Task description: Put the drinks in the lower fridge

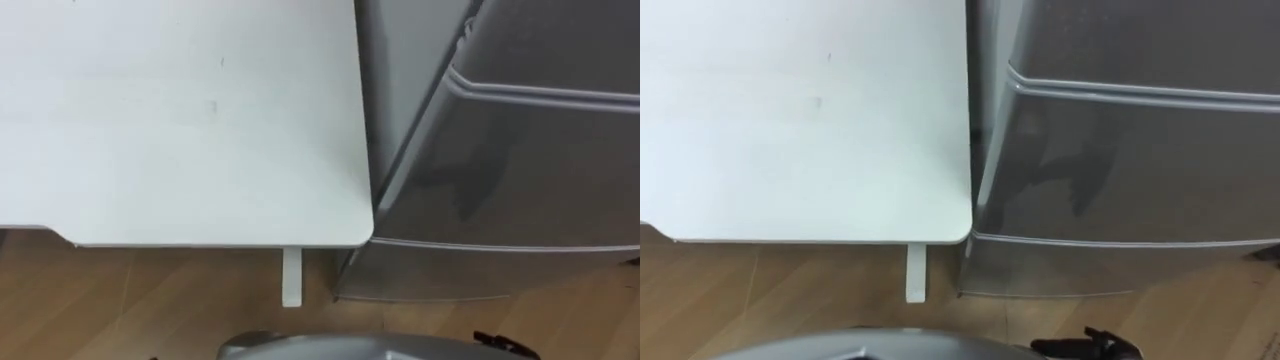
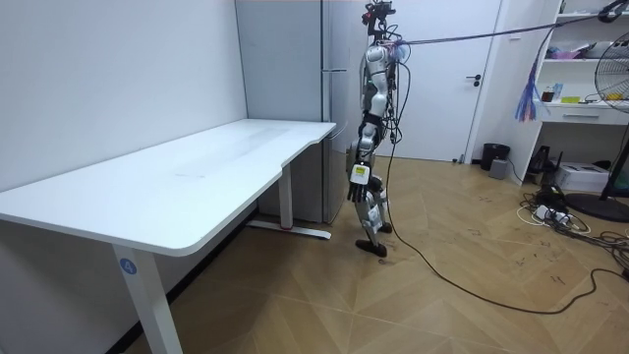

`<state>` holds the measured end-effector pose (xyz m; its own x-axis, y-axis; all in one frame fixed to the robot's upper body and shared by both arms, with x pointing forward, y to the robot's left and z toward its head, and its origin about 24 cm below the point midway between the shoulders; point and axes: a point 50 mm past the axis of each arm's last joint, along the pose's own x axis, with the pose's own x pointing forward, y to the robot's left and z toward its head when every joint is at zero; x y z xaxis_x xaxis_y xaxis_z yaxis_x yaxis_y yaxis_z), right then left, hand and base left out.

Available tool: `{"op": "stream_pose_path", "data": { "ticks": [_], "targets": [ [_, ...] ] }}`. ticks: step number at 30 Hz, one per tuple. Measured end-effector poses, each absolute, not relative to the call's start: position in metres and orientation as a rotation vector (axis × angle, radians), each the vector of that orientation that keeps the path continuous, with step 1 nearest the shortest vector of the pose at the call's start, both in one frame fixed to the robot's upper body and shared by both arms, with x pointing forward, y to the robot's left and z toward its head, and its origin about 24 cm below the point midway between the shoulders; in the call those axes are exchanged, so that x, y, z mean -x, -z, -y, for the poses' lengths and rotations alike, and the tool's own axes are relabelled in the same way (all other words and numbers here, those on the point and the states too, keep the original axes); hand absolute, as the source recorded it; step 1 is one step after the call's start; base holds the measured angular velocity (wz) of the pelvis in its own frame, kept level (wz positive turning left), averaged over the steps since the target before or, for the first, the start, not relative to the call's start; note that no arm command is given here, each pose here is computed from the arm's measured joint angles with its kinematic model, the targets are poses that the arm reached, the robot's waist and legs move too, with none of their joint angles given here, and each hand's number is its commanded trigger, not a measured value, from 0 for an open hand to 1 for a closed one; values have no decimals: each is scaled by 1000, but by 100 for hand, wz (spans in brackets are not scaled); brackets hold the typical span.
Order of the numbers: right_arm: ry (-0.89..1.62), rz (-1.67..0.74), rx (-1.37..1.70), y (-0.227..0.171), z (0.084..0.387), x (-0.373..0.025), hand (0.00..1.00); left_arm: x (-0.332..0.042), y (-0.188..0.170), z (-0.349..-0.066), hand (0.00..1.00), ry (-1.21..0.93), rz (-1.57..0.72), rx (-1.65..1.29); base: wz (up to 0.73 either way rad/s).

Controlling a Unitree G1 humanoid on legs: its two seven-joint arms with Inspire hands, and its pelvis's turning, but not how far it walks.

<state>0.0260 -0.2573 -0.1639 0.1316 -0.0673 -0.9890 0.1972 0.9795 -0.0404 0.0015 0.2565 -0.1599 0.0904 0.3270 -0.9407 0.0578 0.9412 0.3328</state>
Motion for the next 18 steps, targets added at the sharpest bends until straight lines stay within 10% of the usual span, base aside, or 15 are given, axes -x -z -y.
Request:
{"op": "stream_pose_path", "data": {
  "ticks": [18],
  "targets": [
    [96,-1712,159,163,265,13,0,-7,166,-238,0,-97,-1507,-348,11]
  ]
}}
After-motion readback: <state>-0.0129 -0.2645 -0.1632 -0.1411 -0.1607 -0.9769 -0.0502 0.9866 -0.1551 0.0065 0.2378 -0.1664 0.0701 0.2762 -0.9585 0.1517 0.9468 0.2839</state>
